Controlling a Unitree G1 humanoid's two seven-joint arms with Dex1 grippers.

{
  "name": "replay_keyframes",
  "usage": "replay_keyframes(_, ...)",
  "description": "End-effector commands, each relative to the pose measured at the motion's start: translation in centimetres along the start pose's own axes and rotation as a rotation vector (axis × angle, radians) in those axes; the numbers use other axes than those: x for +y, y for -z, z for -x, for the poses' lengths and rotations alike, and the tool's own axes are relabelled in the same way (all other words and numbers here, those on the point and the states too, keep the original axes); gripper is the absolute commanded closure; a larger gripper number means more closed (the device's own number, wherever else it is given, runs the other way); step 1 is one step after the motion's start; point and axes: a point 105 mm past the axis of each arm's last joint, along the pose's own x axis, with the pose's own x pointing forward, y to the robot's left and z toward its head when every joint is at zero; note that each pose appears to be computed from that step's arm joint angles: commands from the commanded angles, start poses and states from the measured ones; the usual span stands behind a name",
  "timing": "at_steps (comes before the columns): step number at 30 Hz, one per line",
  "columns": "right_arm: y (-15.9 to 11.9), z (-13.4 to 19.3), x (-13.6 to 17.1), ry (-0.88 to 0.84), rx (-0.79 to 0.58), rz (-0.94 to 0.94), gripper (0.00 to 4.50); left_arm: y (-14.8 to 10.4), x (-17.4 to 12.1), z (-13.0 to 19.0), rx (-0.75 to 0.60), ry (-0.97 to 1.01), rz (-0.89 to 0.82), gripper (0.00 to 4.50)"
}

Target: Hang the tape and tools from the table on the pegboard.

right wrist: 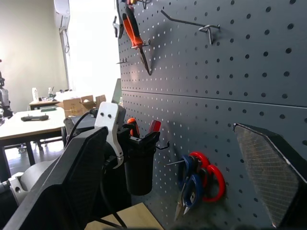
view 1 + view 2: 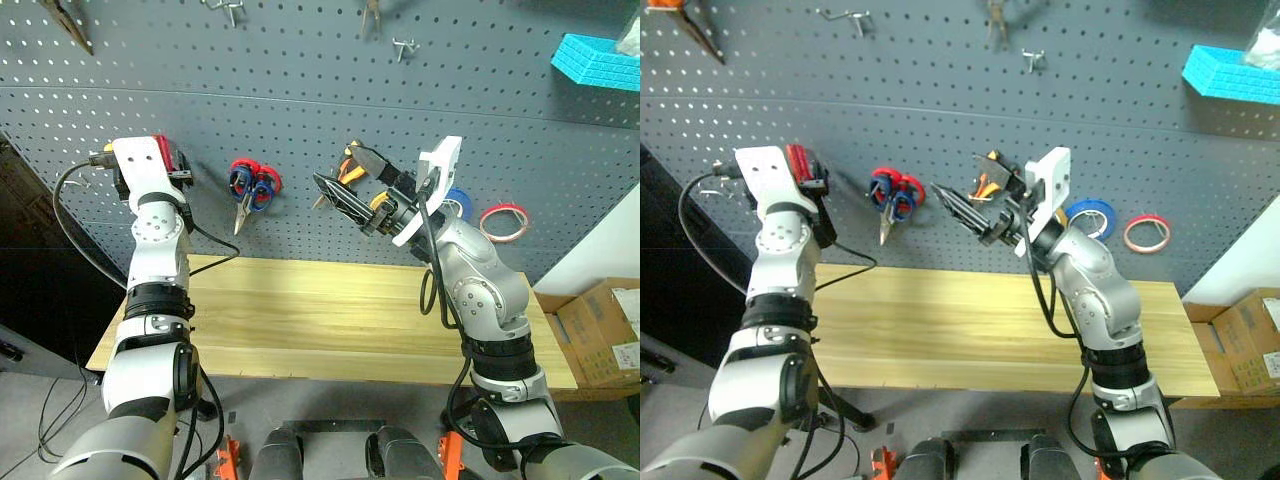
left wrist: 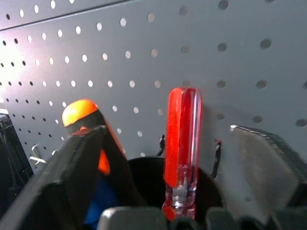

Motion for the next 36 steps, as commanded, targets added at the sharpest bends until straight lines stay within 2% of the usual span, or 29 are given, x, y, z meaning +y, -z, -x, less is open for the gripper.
replay_keyframes(1, -1.3, 0.2, 0.2, -0.014, -0.035, 0.039, 0.00, -2.7, 0.0, 0.3, -0.081, -0.004, 0.028, 0.05)
replay_keyframes(6, -0.8, 1.0, -0.2, 0.007, 0.010, 0.122, 0.00, -4.7, -2.1, 1.7, -0.129, 0.095, 0.067, 0.05)
replay_keyframes(9, -0.5, 1.9, -2.0, 0.120, 0.039, 0.266, 0.00, -7.0, -5.1, 3.9, -0.187, 0.231, 0.101, 0.05)
replay_keyframes(12, -0.3, 3.1, -4.2, 0.307, 0.050, 0.347, 0.00, -8.8, -8.7, 6.7, -0.227, 0.403, 0.131, 0.05)
replay_keyframes(15, 0.6, 3.7, -4.9, 0.415, 0.078, 0.393, 0.00, -9.3, -11.2, 8.8, -0.226, 0.515, 0.169, 0.05)
replay_keyframes(18, 1.1, 4.0, -4.8, 0.461, 0.075, 0.400, 0.00, -8.8, -13.0, 10.3, -0.203, 0.584, 0.177, 0.05)
replay_keyframes(22, 3.6, 6.8, -6.1, 0.654, 0.183, 0.423, 0.00, -3.5, -15.4, 13.5, -0.029, 0.693, 0.184, 0.05)
replay_keyframes(27, 7.2, 11.6, -6.9, 0.864, 0.358, 0.311, 0.00, 3.0, -12.9, 14.7, 0.170, 0.618, 0.152, 0.05)
replay_keyframes(30, 8.1, 13.8, -6.8, 0.920, 0.426, 0.299, 0.00, 5.4, -11.0, 14.8, 0.237, 0.568, 0.122, 0.05)
replay_keyframes(36, 8.4, 18.3, -7.4, 1.039, 0.516, 0.292, 0.00, 7.7, -7.6, 14.4, 0.328, 0.447, 0.138, 0.05)
